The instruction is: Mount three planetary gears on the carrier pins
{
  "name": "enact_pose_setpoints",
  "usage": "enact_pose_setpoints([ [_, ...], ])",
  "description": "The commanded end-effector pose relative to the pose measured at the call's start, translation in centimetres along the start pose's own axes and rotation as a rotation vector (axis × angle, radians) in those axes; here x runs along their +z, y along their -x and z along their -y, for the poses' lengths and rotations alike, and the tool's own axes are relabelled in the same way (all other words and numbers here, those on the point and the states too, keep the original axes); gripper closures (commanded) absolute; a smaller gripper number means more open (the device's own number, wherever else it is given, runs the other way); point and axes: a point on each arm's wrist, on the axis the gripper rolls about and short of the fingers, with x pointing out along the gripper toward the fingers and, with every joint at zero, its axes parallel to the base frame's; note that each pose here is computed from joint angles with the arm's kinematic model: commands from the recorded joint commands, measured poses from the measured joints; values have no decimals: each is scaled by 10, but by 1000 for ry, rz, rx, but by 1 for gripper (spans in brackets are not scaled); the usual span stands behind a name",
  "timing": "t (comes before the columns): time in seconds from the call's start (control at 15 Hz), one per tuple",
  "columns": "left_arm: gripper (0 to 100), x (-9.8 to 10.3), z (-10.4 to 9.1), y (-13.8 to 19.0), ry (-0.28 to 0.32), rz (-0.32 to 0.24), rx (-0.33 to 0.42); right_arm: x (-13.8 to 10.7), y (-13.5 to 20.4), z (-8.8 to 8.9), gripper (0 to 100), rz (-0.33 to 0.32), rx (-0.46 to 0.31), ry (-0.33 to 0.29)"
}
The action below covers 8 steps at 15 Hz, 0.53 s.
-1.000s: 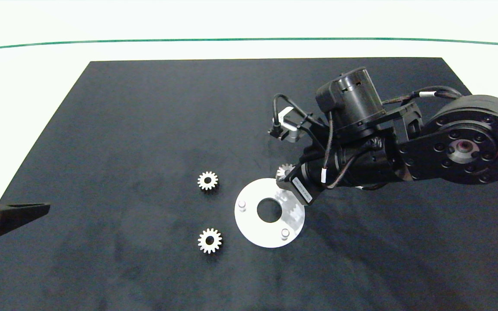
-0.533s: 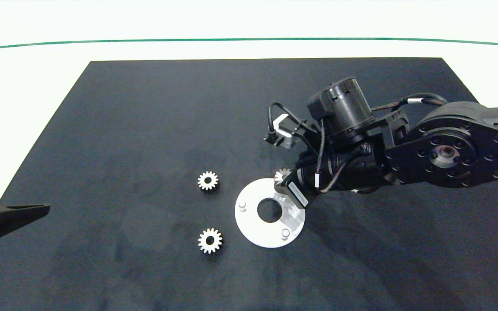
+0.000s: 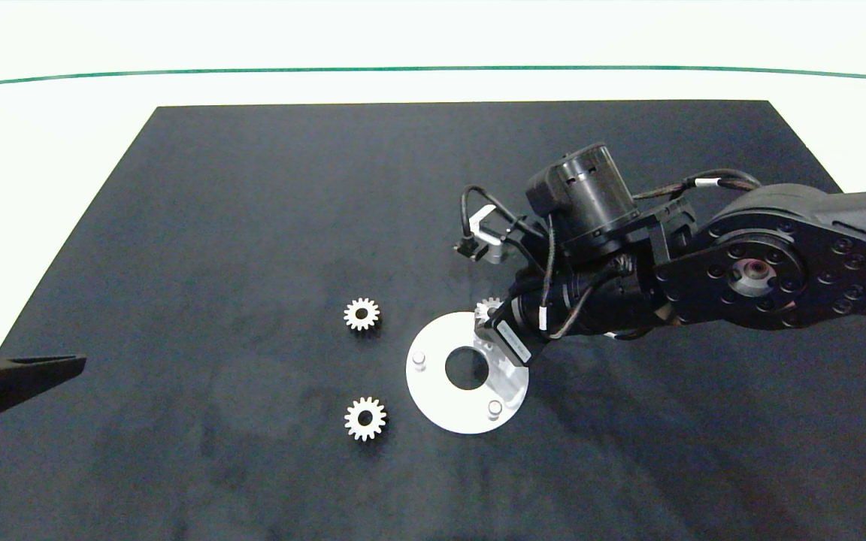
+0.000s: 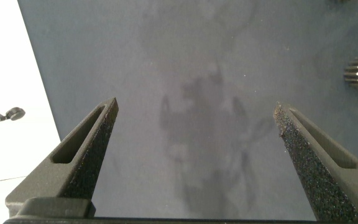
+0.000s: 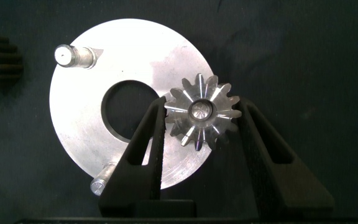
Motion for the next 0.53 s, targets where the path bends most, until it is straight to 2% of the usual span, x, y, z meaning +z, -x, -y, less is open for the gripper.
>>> enact_pose_setpoints([
  [0.07,0,-1,0,0,-1,-6,0,-1,-1,-1,78,-5,1,4],
  [0.27,0,-1,0,0,-2,-6,-1,-2,-2,-1,78,-19,-26,7],
  [0.33,0,-1,0,0,-2,-6,-1,-3,-1,-1,0,-19,-26,7],
  [0.53,0,-1,0,-1,-2,-7,-2,-3,0,-1,0,-18,-23,5],
])
